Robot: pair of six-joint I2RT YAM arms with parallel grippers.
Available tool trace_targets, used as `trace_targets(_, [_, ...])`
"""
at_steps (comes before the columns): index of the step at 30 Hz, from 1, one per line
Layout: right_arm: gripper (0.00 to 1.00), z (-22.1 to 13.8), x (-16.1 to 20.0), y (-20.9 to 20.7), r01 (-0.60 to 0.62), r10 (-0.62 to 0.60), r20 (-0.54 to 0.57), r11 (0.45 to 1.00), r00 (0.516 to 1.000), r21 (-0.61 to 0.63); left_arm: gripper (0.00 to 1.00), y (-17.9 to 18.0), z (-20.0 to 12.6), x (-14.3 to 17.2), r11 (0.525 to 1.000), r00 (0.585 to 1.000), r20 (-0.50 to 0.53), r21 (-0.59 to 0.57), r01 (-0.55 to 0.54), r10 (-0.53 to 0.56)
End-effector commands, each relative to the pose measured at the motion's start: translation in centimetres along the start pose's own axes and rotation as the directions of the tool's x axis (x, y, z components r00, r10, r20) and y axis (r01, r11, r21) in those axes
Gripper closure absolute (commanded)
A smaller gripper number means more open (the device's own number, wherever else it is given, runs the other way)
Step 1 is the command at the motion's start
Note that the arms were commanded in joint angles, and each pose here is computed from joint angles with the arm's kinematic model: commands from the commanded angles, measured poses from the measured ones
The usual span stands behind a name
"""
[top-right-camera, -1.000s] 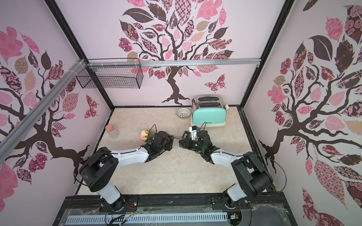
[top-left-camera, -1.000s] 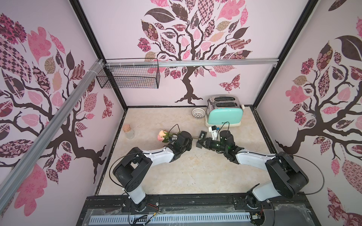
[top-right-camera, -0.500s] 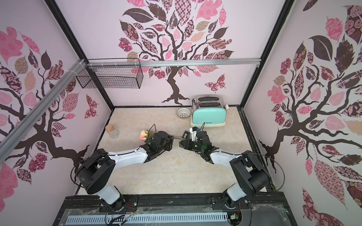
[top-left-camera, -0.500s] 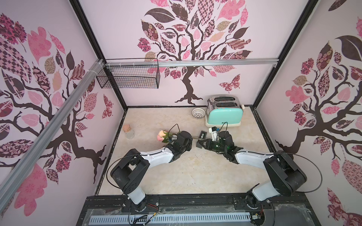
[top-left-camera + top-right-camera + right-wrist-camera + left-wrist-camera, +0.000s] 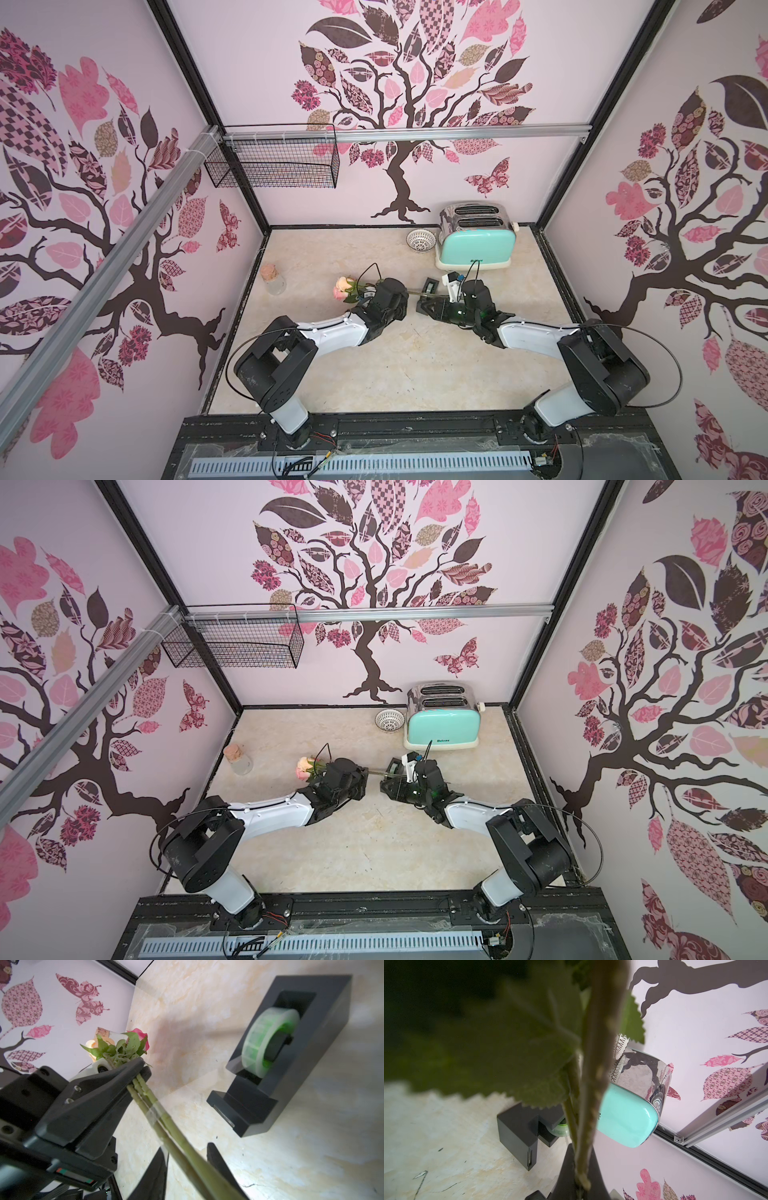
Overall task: Wrap bouquets with tape
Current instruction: Stick the tape to the bouquet.
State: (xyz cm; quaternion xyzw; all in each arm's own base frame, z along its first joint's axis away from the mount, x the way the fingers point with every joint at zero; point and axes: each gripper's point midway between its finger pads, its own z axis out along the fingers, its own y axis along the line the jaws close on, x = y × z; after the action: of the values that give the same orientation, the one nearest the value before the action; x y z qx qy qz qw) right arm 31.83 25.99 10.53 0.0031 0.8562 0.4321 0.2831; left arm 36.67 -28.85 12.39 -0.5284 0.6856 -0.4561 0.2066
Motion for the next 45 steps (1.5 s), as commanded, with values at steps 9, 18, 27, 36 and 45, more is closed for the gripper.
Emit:
trace_targets(9, [0.59,-4.5,-0.9,2.1,0.216,-0.219,0.064,0.975,0.974,0.044,1.0,-1.2,-0.2,0.3,0.999,1.0,-0.002,0.043,-0.016,0.016])
trace_targets(18, [0.58,-7.1,-5.2,4.1,0.423,-0.448,0.202,0.892,0.871,0.157,1.0,-1.1,-0.3,0.2,0.999,1.0,0.003,0.038,-0.025,0.025])
trace_targets(27, [0.61,-5.7,-7.0,4.9,0.658,-0.691,0.183,0.722,0.699,0.215,1.0,-1.2,-0.3,0.1,0.999,1.0,0.005,0.041,-0.031,0.03])
trace_targets(36, [0.63,-2.6,-5.8,5.2,0.742,-0.747,0.04,0.664,0.663,0.092,1.0,-1.3,-0.4,0.1,0.998,0.999,0.011,0.045,-0.035,0.034])
trace_targets(45, [0.65,-1.6,-4.5,3.5,0.798,-0.798,-0.038,0.598,0.602,0.082,1.0,-1.3,-0.4,0.1,0.998,0.999,0.009,0.047,-0.037,0.037])
